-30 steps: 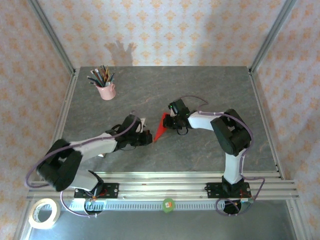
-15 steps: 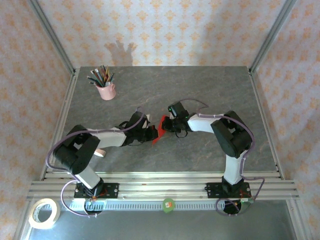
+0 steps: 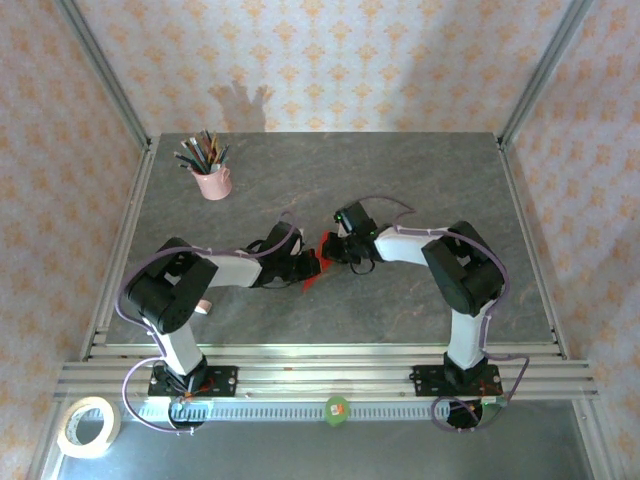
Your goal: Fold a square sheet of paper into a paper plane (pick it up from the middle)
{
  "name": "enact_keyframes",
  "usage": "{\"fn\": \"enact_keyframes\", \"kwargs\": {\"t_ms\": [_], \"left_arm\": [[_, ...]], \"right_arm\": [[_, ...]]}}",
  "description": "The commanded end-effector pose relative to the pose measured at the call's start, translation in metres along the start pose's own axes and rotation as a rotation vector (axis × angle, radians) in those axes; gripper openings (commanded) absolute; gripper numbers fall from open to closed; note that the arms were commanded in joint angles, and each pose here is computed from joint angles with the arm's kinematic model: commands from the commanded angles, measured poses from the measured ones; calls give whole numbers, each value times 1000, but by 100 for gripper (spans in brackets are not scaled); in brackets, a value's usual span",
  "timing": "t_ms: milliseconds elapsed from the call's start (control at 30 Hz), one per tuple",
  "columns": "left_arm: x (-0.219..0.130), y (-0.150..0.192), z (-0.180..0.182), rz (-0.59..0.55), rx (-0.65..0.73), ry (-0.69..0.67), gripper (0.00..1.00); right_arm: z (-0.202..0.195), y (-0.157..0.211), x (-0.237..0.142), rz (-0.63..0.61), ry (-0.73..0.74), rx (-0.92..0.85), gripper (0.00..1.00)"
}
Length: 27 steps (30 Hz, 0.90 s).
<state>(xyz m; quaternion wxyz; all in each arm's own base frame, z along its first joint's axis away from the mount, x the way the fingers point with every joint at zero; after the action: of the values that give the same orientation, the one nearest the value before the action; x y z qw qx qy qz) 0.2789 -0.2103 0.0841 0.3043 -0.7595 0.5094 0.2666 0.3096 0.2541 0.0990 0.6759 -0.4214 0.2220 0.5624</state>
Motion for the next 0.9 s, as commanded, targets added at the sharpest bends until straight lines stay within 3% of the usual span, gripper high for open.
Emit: {"fn": "enact_keyframes", "kwargs": {"t_ms": [0,400,867], "left_arm": [[0,3,13,2,-9,-87,5],[-1,6,22,7,-10,-136,4],[-2,30,54,78,-52,-258,2]], "right_arm": [[12,-16,-12,-40,-28,-83,10],[-13,-1,-6,-19,25,-123,9],[-71,-22,-2,-26,108,-79,9]]}}
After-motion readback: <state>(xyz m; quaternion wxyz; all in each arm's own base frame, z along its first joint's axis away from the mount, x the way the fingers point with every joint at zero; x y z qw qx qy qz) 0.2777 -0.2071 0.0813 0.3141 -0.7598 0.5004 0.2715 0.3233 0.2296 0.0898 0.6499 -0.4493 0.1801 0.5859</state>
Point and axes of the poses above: each hand's point on the last joint's axis, 136 mm out from that joint toward the fingers, its own x axis out along the fingers, its own z axis along the line the jaws close on, y = z × x, the point moved 9 cm from there along -x, back along the fingers, and after that the axes turned 4 degrees about -x, right-handed, at the moved point
